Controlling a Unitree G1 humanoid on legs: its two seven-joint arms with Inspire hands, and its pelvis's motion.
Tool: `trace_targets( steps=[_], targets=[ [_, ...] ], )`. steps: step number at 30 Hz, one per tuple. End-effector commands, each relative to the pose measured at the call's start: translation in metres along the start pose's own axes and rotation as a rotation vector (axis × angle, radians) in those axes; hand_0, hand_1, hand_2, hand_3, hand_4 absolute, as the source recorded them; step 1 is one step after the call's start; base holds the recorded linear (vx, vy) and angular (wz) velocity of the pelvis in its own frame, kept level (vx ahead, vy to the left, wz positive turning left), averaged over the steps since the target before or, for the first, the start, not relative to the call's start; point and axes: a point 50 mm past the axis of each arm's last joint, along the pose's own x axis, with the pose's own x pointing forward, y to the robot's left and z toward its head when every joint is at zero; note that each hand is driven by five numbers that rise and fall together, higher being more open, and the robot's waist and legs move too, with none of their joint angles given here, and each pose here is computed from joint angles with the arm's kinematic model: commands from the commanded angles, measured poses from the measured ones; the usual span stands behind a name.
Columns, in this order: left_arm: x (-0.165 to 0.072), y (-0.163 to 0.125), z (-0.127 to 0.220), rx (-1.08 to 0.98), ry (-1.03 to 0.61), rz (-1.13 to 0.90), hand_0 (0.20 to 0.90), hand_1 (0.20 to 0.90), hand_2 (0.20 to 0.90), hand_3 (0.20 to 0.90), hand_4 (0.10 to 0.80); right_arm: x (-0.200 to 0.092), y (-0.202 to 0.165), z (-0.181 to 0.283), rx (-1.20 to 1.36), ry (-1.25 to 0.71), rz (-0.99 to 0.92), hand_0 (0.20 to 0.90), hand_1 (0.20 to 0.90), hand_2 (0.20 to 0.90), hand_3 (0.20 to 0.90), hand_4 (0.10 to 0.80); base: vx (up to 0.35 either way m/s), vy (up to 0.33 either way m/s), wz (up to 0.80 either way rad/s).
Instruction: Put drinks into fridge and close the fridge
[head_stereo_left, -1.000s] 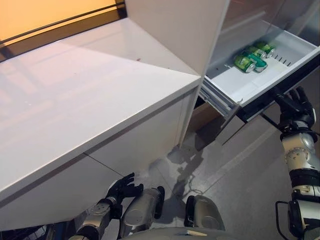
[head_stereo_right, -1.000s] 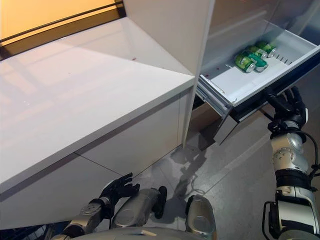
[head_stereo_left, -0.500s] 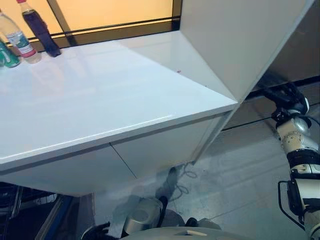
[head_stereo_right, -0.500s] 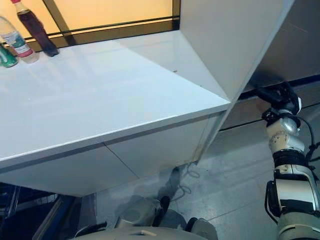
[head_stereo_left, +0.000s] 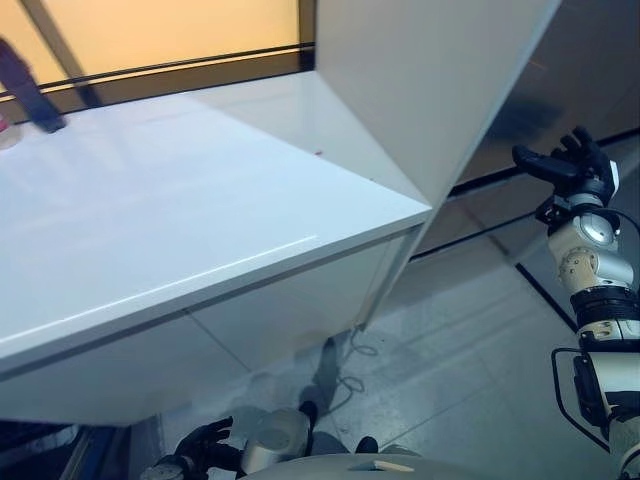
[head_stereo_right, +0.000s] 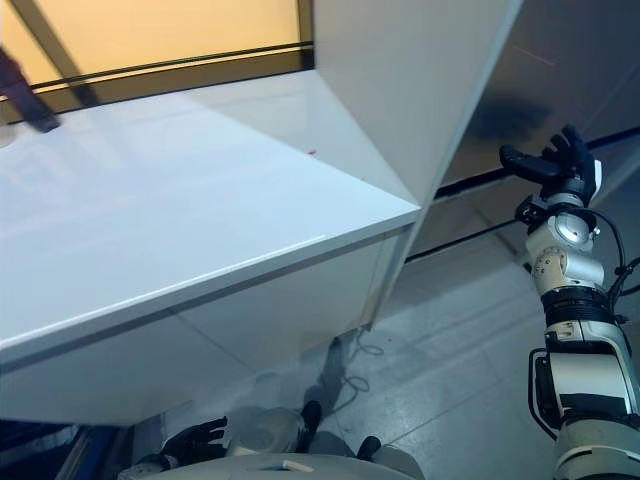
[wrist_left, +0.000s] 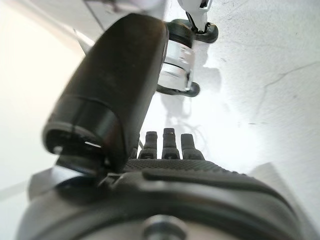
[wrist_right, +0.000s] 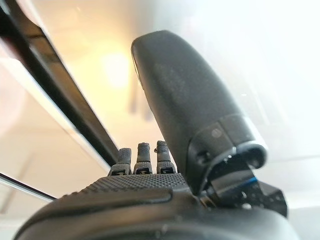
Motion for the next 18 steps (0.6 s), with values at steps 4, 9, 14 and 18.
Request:
trace_targets(
  steps=[4, 9, 14, 18],
  targets=[
    [0.004, -0.007, 0.018, 0.033, -0.067, -0.034, 0.900, 0.900, 0.900, 0.900, 0.800, -0.004, -0.007, 0.054, 0.000, -0.242, 0.082, 0.900, 0.900, 0.900, 0.900, 0.800, -0.071, -0.016, -0.47],
    [0.006, -0.010, 0.023, -0.002, -0.065, -0.042, 0.900, 0.900, 0.900, 0.900, 0.800, -0.023, -0.023, -0.018, -0.003, 0.001, 0.094, 0.900, 0.900, 0.900, 0.900, 0.800, -0.048, -0.019, -0.33],
    [0.007, -0.012, 0.020, -0.049, -0.063, -0.007, 0.900, 0.900, 0.900, 0.900, 0.800, -0.063, -0.050, -0.102, -0.021, 0.300, 0.073, 0.900, 0.900, 0.900, 0.900, 0.800, -0.017, -0.019, -0.27],
    [0.006, -0.004, 0.017, -0.076, -0.057, 0.085, 0.900, 0.900, 0.900, 0.900, 0.800, -0.127, -0.073, -0.180, -0.040, 0.629, 0.044, 0.900, 0.900, 0.900, 0.900, 0.800, 0.000, -0.025, -0.03]
  ],
)
